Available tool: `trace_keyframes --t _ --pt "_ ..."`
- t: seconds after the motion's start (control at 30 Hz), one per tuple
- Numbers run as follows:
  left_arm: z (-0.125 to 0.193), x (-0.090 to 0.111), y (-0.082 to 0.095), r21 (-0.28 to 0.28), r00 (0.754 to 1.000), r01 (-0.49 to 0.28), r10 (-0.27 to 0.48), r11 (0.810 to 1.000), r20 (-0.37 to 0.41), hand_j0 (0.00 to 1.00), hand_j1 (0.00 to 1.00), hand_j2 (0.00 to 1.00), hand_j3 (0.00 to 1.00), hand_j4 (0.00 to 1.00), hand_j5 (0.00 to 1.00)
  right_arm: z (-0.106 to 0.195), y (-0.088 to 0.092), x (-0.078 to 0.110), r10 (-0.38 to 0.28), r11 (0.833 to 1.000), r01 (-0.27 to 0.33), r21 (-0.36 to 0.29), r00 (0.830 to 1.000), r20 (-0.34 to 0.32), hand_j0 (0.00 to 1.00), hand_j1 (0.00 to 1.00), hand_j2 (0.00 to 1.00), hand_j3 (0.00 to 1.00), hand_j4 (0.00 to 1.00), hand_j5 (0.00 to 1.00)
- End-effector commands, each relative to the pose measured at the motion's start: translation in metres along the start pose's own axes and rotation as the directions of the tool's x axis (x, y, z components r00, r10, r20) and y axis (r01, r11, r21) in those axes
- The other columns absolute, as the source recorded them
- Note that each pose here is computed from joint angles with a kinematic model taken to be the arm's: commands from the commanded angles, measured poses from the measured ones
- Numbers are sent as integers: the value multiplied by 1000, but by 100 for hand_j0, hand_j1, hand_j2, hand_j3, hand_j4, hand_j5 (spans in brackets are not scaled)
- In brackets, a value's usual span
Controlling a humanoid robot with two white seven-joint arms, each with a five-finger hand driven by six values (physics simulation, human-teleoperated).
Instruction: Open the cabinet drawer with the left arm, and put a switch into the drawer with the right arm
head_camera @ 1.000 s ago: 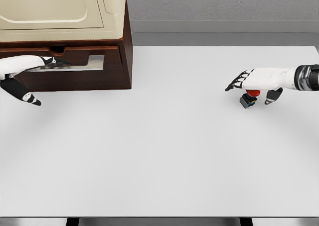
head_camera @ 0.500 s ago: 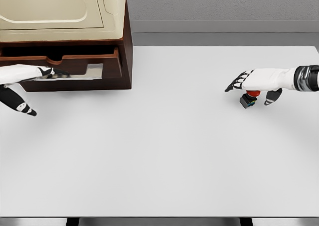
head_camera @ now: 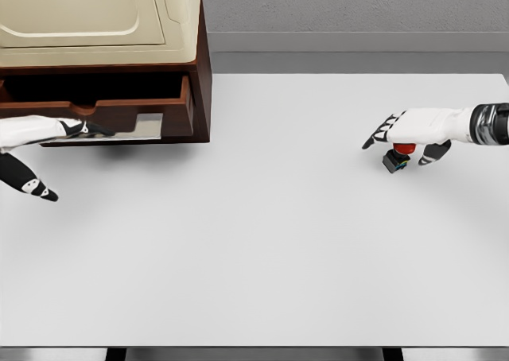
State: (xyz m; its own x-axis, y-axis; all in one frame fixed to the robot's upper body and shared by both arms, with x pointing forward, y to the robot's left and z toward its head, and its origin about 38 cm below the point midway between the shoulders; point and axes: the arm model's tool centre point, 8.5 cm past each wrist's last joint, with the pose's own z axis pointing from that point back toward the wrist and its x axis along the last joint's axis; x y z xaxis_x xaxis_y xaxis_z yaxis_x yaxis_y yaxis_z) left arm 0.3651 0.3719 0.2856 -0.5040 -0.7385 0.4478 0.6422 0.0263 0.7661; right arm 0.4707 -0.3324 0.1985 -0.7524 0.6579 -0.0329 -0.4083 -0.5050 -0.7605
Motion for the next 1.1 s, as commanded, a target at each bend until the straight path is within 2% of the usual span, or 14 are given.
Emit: trace_keyframes --t 0.0,0.23,0.47,0.87,1.07 --pt "4 3 -3 -10 999 -15 15 1000 37 100 100 100 100 100 100 1 0 -1 -7 1000 7 -4 1000 -3 91 91 91 91 91 91" --pt "16 4 -8 -30 997 -7 9 1000 74 100 100 100 100 100 100 1 0 -2 -8 1000 8 -3 1000 -4 91 91 91 91 91 91" --pt "21 5 -20 -70 993 14 -6 997 116 100 100 100 100 100 100 2 0 -2 -8 1000 8 -4 1000 -6 90 90 90 90 90 90" --pt "36 9 -21 -70 987 18 -6 997 163 100 100 100 100 100 100 3 -2 -3 -8 1000 8 -10 1000 -10 86 86 86 86 86 86" --pt "47 12 -15 -47 983 -8 17 999 182 100 100 100 100 100 100 3 -2 -3 -9 1000 9 -13 1000 -10 86 86 86 86 86 86"
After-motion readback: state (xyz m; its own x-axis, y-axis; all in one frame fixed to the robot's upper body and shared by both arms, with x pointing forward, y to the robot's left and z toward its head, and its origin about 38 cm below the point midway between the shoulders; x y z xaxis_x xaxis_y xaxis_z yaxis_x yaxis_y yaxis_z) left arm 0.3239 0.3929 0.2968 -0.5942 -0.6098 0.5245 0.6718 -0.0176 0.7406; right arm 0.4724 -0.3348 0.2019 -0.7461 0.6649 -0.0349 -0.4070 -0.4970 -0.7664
